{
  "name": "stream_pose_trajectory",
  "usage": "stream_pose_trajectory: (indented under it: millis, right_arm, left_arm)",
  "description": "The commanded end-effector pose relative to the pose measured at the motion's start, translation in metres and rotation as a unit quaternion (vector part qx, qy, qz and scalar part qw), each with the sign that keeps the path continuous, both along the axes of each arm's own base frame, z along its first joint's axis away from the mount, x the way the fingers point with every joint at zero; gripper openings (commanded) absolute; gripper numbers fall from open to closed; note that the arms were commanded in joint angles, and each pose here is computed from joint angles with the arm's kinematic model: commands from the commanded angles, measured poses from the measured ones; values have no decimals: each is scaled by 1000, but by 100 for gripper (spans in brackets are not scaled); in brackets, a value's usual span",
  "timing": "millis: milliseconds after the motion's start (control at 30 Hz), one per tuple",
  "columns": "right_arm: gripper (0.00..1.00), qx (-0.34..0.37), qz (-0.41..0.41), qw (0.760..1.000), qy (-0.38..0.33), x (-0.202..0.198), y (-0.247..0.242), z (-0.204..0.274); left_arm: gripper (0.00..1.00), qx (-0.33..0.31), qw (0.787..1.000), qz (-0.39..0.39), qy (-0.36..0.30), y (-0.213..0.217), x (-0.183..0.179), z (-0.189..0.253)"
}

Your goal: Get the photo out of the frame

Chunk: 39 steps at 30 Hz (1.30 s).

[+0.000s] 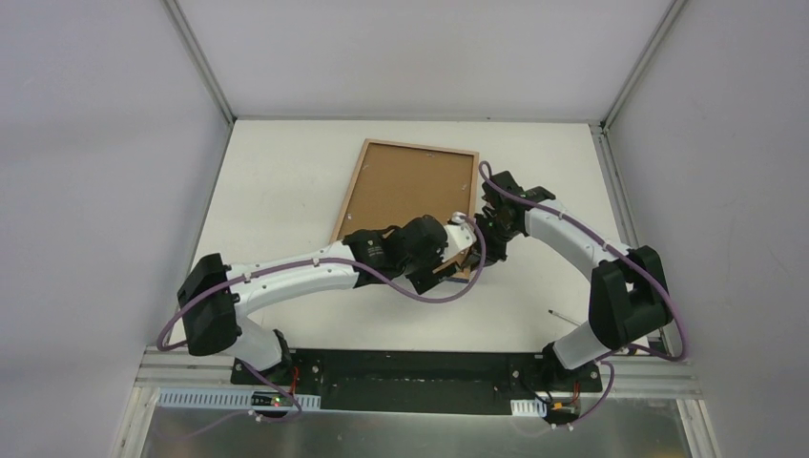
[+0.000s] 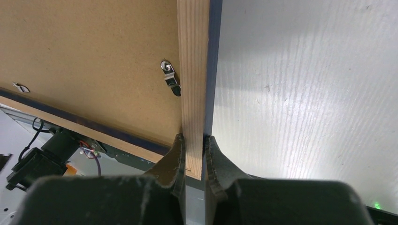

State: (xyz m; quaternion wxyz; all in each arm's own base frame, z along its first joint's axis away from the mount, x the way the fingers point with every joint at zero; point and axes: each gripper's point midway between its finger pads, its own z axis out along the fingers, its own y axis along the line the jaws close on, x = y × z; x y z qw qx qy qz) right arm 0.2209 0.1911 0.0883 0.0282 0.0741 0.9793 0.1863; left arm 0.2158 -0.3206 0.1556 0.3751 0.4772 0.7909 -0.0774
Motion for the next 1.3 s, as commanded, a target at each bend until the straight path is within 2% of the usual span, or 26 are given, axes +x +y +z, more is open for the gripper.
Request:
stream_pose_trajectory:
  millis: [0, 233, 433, 600, 833, 933, 1067, 1133, 1200, 1267]
  right_arm:
    - [0, 73, -6, 997, 22, -5, 25, 29]
    - [0, 79, -16, 996, 28, -6, 27, 32]
    - [0, 87, -23, 995, 32, -6, 30, 35]
    - [0, 103, -28, 993, 47, -7, 36, 39]
    - [0, 111, -33, 991, 65, -12, 38, 43]
    - [0, 108, -32, 991, 69, -15, 37, 44]
    - [0, 110, -32, 991, 67, -13, 37, 47]
    - [1, 114, -37, 991, 66, -10, 37, 50]
    - [13, 122, -50, 989, 65, -4, 35, 53]
    - [18, 142, -61, 986, 65, 2, 35, 57]
  left_arm:
    - [78, 19, 997, -50, -50, -13, 0, -1]
    - [81, 47, 992, -104, -47, -24, -15, -18]
    - [81, 92, 990, -96, -54, -15, -13, -40]
    - [78, 165, 979, -37, -117, 0, 18, -53]
    - [69, 183, 961, 12, -209, -3, 44, -49]
    - [60, 192, 954, 16, -230, -1, 47, -49]
    - [36, 179, 954, 19, -239, -3, 44, -41]
    - [28, 170, 955, 18, -241, -6, 40, -37]
    - [19, 164, 956, 13, -242, -9, 34, -34]
    - [9, 162, 957, 15, -241, -9, 32, -34]
